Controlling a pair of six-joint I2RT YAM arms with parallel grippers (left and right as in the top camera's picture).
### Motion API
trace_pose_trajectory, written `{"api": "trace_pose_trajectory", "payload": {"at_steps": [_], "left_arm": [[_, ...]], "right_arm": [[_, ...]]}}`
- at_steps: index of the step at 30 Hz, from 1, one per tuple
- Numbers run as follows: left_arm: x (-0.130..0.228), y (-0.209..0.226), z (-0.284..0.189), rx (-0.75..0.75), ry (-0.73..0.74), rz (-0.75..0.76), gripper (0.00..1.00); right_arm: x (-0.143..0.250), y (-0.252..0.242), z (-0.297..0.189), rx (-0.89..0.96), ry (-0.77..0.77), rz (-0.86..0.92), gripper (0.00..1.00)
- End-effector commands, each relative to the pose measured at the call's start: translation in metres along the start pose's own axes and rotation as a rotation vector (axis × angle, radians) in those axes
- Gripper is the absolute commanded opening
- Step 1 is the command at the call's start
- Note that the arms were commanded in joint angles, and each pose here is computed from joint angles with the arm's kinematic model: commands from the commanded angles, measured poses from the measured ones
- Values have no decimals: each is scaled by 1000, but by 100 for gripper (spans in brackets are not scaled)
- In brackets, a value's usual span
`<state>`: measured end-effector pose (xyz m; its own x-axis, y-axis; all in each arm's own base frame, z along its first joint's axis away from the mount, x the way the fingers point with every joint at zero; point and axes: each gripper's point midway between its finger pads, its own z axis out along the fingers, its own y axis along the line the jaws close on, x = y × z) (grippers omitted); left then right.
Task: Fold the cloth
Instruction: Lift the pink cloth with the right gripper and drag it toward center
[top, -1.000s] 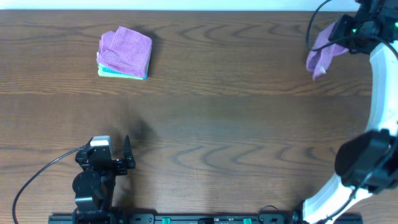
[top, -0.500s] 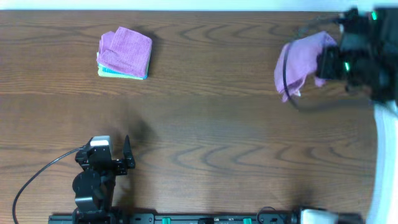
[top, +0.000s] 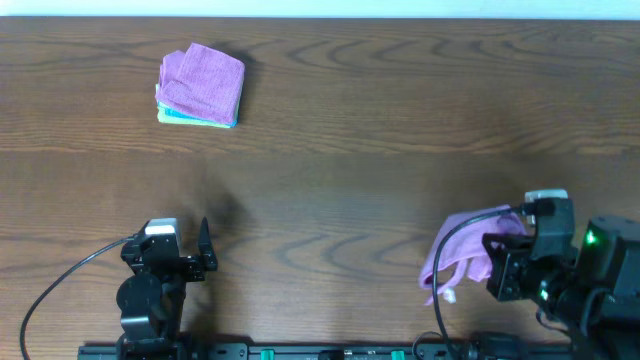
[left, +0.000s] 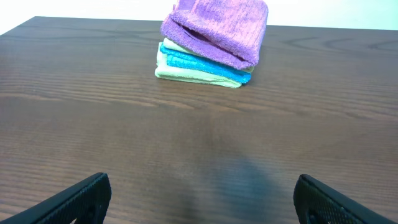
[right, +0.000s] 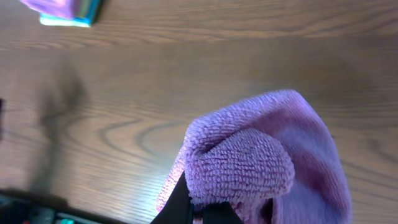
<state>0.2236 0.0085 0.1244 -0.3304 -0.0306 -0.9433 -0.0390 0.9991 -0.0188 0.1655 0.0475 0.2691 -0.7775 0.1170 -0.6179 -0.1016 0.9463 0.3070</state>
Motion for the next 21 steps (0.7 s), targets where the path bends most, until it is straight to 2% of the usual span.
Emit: {"api": "trace_pose_trajectory", "payload": {"at_steps": [1, 7, 13, 21], "left_arm": [[10, 1, 3, -3, 25, 14, 95], [10, 0, 3, -1, 25, 14, 95], [10, 0, 3, -1, 25, 13, 95], [10, -2, 3, 13, 26, -20, 95]], "right_arm": [[4, 17, 3, -97, 27, 53, 1], [13, 23, 31, -148, 108, 24, 1], [17, 21, 84, -83, 169, -100, 1], [8, 52, 156, -67, 260, -216, 1]]}}
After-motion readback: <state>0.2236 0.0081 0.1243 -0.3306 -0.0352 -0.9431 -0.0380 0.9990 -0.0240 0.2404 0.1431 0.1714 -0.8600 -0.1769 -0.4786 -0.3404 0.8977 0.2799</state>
